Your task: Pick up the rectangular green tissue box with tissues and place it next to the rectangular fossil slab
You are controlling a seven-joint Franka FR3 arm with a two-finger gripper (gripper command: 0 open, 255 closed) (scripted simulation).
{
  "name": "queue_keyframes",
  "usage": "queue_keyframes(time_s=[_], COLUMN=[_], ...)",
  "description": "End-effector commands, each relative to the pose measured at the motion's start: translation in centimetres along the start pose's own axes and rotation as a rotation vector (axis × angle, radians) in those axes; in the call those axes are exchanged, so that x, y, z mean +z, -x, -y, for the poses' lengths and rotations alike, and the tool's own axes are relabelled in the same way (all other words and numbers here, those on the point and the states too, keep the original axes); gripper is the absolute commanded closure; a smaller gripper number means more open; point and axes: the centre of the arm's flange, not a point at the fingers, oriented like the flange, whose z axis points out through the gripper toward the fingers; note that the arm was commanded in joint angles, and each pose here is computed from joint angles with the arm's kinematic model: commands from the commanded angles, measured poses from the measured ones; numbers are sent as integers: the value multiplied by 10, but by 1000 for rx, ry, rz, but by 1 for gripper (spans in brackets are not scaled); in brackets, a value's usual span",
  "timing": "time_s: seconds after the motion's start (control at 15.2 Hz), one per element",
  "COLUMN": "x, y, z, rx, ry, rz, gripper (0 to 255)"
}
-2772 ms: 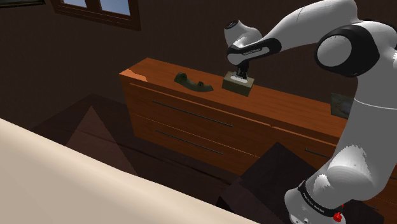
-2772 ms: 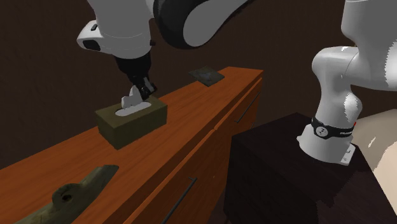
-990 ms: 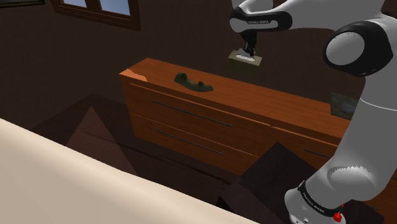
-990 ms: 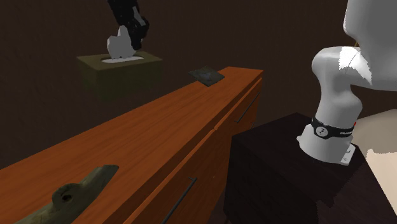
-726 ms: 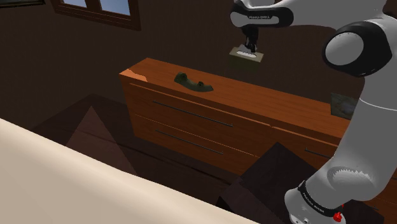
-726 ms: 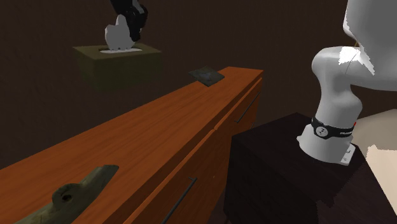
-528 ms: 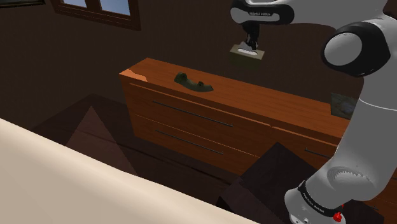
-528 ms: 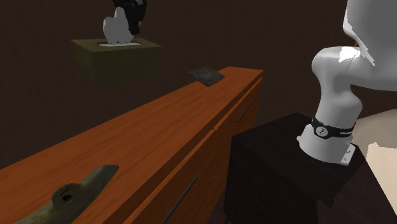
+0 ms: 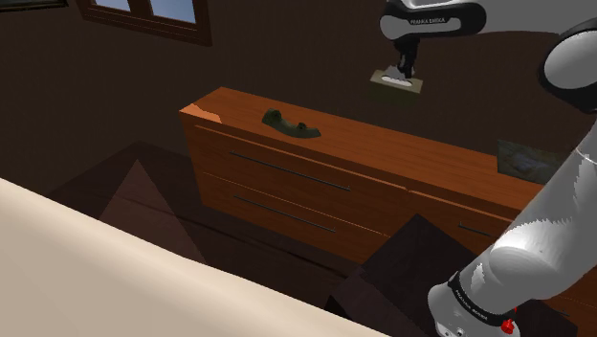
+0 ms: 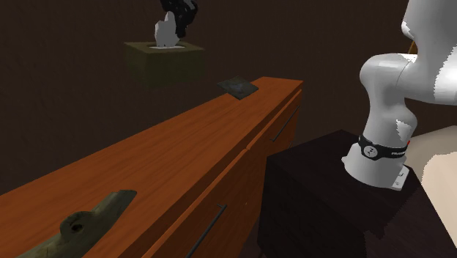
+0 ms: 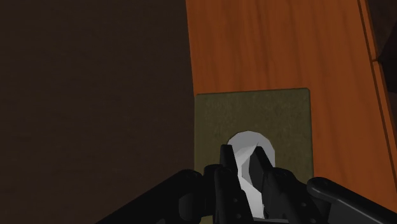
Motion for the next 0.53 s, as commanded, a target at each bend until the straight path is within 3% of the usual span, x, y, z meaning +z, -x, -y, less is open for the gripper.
queue_keyframes(time_s=[0.0,0.46], x=[12,51], y=[23,104], z=[-7,-30], rx=[-1,-1], ry=[0,0], rz=[-1,-1], gripper=[255,255])
